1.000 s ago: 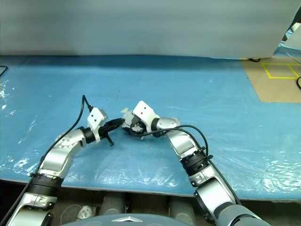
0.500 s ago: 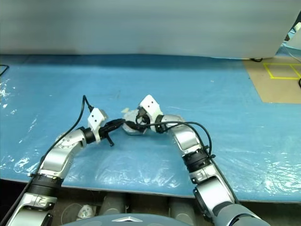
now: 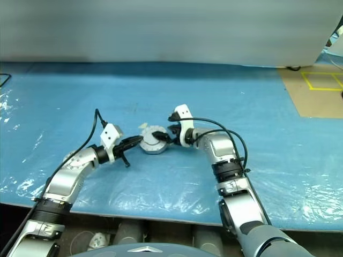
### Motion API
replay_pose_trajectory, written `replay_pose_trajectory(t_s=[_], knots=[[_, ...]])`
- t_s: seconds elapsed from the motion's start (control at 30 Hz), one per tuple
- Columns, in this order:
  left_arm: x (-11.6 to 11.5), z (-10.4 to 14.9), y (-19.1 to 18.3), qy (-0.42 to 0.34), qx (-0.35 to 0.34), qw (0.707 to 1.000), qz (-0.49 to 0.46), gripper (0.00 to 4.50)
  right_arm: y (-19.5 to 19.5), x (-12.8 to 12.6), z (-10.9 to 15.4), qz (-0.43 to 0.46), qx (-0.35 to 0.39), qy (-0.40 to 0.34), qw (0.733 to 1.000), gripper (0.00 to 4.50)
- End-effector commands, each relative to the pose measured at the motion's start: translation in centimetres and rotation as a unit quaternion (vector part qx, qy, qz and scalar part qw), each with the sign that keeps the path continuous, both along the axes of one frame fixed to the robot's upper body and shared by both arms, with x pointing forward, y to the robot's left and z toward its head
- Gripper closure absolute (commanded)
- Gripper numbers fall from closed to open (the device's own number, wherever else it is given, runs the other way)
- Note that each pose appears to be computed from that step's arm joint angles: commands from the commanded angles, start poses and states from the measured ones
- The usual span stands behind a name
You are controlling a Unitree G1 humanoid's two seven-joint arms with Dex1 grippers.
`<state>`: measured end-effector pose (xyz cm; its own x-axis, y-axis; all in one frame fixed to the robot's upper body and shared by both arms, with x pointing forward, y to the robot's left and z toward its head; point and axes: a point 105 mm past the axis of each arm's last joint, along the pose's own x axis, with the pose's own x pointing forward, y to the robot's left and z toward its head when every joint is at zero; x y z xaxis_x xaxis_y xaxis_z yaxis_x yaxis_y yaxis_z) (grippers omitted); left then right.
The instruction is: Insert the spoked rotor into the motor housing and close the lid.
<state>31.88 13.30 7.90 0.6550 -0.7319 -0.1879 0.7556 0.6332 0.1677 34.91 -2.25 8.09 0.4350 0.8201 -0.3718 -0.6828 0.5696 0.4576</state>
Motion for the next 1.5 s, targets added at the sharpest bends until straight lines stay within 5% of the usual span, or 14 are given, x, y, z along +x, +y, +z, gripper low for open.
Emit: replay_pose_trajectory(t_s=[0.03, 0.23, 0.6, 1.17, 1.5], knots=[[-1.2, -3.1, -0.6, 0.056, 0.022, 0.998, -0.017, 4.5, 0.9, -1.7, 0.9, 0.018, 0.063, 0.078, 0.995, 0.03], [-1.3, -3.1, -0.6, 0.055, 0.023, 0.998, -0.017, 4.5, 1.6, -2.7, 2.0, 0.028, 0.127, 0.145, 0.981, 0.2], [-1.3, -3.2, -0.5, 0.052, 0.025, 0.998, -0.015, 4.5, 2.6, -3.9, 3.8, 0.054, 0.199, 0.187, 0.96, 3.09], [-1.0, -2.8, -0.5, 0.038, 0.023, 0.999, -0.011, 4.5, 3.0, -6.8, 4.1, 0.13, 0.199, 0.208, 0.949, 3.25], [-0.3, -1.9, -0.2, 0.023, -0.005, 1.0, 0.018, 4.5, 2.9, -6.1, 5.0, 0.119, 0.232, 0.197, 0.945, 3.28]])
